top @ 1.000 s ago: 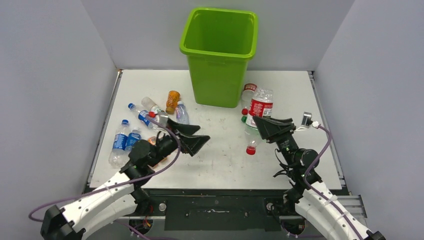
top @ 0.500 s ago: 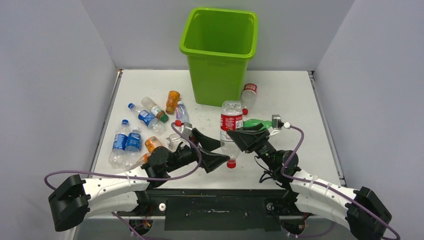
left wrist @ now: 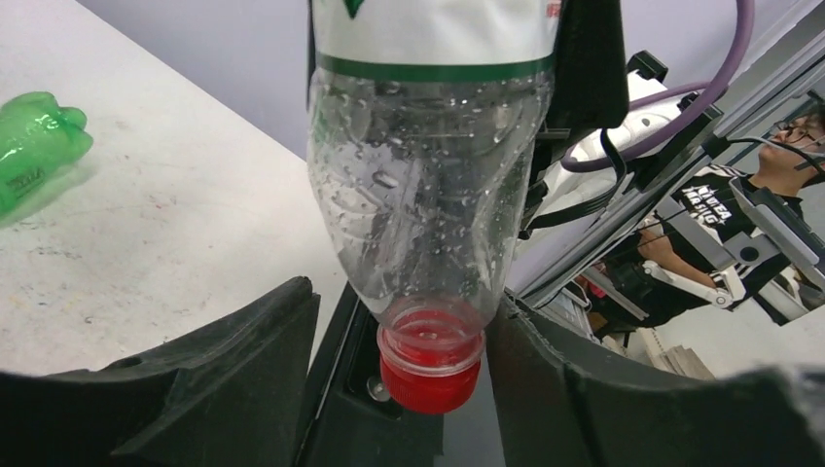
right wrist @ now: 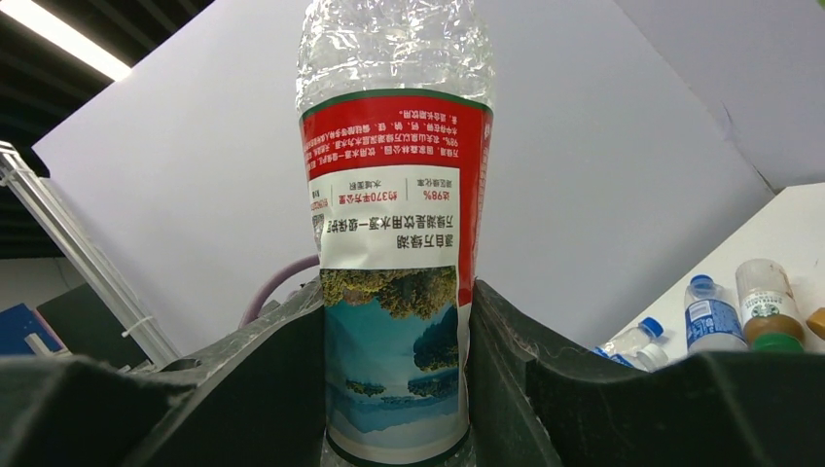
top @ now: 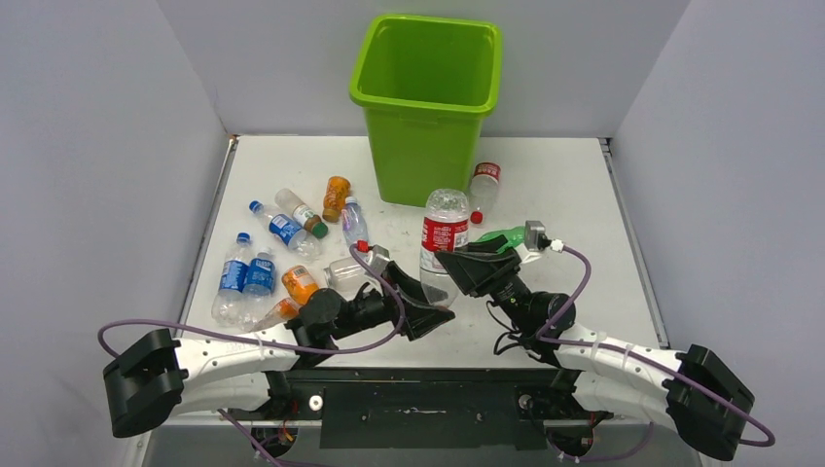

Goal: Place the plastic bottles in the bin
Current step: Place the plastic bottle in the trash bin.

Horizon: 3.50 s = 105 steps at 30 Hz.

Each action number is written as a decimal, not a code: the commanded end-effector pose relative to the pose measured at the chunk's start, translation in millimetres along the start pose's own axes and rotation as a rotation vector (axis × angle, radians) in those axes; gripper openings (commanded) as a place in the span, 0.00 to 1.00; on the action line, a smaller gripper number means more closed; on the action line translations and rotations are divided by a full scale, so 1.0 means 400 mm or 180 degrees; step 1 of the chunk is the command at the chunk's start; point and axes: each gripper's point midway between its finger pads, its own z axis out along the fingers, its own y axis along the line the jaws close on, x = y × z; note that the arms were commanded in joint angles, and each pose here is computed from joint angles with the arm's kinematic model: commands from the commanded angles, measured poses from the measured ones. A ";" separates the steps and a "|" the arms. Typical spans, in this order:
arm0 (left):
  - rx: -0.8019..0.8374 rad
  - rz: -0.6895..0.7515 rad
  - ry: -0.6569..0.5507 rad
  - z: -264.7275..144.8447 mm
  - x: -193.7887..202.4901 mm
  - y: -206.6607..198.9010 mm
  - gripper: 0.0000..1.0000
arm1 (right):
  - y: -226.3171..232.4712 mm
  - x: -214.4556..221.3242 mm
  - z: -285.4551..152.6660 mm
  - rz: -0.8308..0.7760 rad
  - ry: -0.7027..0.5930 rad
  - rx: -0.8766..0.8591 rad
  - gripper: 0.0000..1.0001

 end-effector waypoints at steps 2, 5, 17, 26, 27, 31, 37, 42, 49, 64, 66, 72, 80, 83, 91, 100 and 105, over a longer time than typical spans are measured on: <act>0.0350 0.0054 -0.0209 0.025 -0.055 -0.076 0.42 | 0.071 -0.043 0.023 -0.0070 -0.0257 -0.0302 0.28; 0.0362 0.0119 -0.0239 0.019 -0.063 -0.082 0.15 | 0.069 -0.037 0.020 -0.0095 -0.0223 -0.0269 0.30; -0.1001 0.1674 -0.0051 -0.157 -0.259 -0.034 0.00 | 0.077 -0.112 -0.030 -0.1177 0.0505 0.0697 0.90; -0.1521 0.3758 0.1634 -0.285 -0.306 0.048 0.00 | 0.153 -0.205 -0.073 -0.1964 0.1182 0.1029 0.90; -0.1564 0.3967 0.1778 -0.287 -0.301 0.067 0.00 | 0.147 -0.215 -0.071 -0.1987 0.1210 0.1143 0.90; -0.1837 0.5092 0.2229 -0.280 -0.297 0.115 0.00 | 0.097 -0.204 -0.076 -0.2052 0.1467 0.1492 0.90; -0.1866 0.6621 0.2284 -0.240 -0.335 0.096 0.00 | 0.109 -0.148 -0.069 -0.2034 0.1875 0.1241 0.90; -0.1750 0.7127 0.2244 -0.206 -0.364 0.061 0.00 | 0.039 -0.038 -0.103 -0.1913 0.2639 0.1321 0.90; -0.1384 0.7384 0.2132 -0.157 -0.351 0.024 0.00 | -0.010 0.057 -0.135 -0.1735 0.3064 0.1199 0.90; -0.0994 0.7219 0.1278 -0.124 -0.352 -0.060 0.00 | -0.041 0.169 -0.211 -0.1567 0.3881 0.0819 0.90; -0.0989 0.7118 0.1082 -0.128 -0.357 -0.074 0.00 | -0.056 0.169 -0.217 -0.1596 0.3902 0.0906 0.93; -0.0997 0.7152 0.1236 -0.137 -0.335 -0.046 0.00 | -0.049 0.161 -0.209 -0.1597 0.3889 0.0926 0.74; -0.1144 0.6973 0.1027 -0.150 -0.359 -0.057 0.84 | -0.036 0.138 -0.180 -0.1662 0.3689 0.0939 0.38; -0.1260 0.6779 0.0772 -0.164 -0.381 -0.071 0.96 | -0.011 0.093 -0.139 -0.1796 0.3292 0.0921 0.35; -0.1513 0.4972 0.0137 -0.197 -0.366 -0.052 0.96 | 0.076 -0.079 -0.101 -0.2084 0.1479 0.0652 0.35; -0.0339 0.1672 -0.0992 -0.093 -0.392 -0.255 0.96 | 0.069 -0.084 -0.115 -0.2075 0.1081 0.0505 0.35; -0.0142 0.0879 -0.1200 -0.030 -0.479 -0.270 0.96 | 0.069 -0.067 -0.115 -0.2002 0.1040 0.0402 0.35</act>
